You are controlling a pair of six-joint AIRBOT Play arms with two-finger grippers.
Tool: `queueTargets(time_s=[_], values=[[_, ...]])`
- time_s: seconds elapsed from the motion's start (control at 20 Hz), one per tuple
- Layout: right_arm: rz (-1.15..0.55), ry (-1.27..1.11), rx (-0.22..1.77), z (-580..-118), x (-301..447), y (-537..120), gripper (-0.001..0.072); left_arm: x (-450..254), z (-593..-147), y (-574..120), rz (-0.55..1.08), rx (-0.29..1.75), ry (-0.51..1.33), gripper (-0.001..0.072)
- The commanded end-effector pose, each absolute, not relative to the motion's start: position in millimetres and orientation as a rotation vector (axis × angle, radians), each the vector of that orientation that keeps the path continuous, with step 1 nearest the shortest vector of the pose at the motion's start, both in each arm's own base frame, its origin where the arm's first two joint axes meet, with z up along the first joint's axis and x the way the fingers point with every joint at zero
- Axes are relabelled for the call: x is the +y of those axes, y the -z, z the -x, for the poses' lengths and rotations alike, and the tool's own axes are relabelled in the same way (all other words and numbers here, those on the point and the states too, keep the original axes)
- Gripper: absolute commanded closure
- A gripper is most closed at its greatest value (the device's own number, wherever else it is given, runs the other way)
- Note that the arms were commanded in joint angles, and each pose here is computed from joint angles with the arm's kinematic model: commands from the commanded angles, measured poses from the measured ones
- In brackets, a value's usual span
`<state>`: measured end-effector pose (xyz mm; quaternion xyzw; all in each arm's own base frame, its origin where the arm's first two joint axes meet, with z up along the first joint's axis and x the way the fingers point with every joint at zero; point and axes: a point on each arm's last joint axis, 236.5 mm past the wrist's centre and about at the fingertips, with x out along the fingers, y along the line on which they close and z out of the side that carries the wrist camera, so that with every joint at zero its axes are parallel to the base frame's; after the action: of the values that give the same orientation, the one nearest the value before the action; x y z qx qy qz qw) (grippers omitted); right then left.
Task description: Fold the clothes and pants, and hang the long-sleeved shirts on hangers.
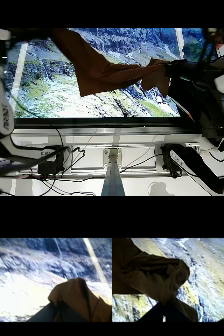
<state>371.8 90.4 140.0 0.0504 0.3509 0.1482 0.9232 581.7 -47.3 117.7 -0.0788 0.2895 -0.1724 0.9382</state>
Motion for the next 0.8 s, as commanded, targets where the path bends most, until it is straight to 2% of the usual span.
queueTargets(time_s=[0.0, 0.05, 0.15, 0.2, 0.25, 0.35, 0.55, 0.75], values=[[-0.102, -0.231, 0.686, -402.0, 77.0, -98.8, 0.0699, -73.0, -575.0, -49.5, 0.249, 0.774, 0.397, 0.0179], [-0.108, -0.228, 0.705, -405.2, 77.6, -90.0, 0.0699, -69.3, -561.7, -37.4, 0.24, 0.846, 0.414, 0.0003], [-0.108, -0.227, 0.727, -407.0, 77.7, -81.0, 0.0699, -45.2, -531.8, -12.5, 0.238, 1.013, 0.38, 0.0023], [-0.107, -0.227, 0.728, -407.0, 77.6, -80.6, 0.0699, -30.5, -512.8, 0.6, 0.252, 1.114, 0.346, 0.0083], [-0.107, -0.227, 0.727, -407.0, 77.6, -81.3, 0.0699, -22.1, -494.3, 10.8, 0.269, 1.201, 0.335, 0.0111], [-0.107, -0.227, 0.727, -406.9, 77.6, -81.1, 0.0699, -27.6, -458.7, 29.2, 0.359, 1.333, 0.376, 0.0111], [-0.107, -0.228, 0.729, -406.6, 77.7, -80.7, 0.0699, -82.7, -406.8, 70.6, 0.555, 1.472, 0.49, 0.011], [-0.107, -0.229, 0.733, -405.9, 78.0, -80.1, 0.0699, -126.9, -383.4, 107.9, 0.539, 1.501, 0.511, 0.0128]])
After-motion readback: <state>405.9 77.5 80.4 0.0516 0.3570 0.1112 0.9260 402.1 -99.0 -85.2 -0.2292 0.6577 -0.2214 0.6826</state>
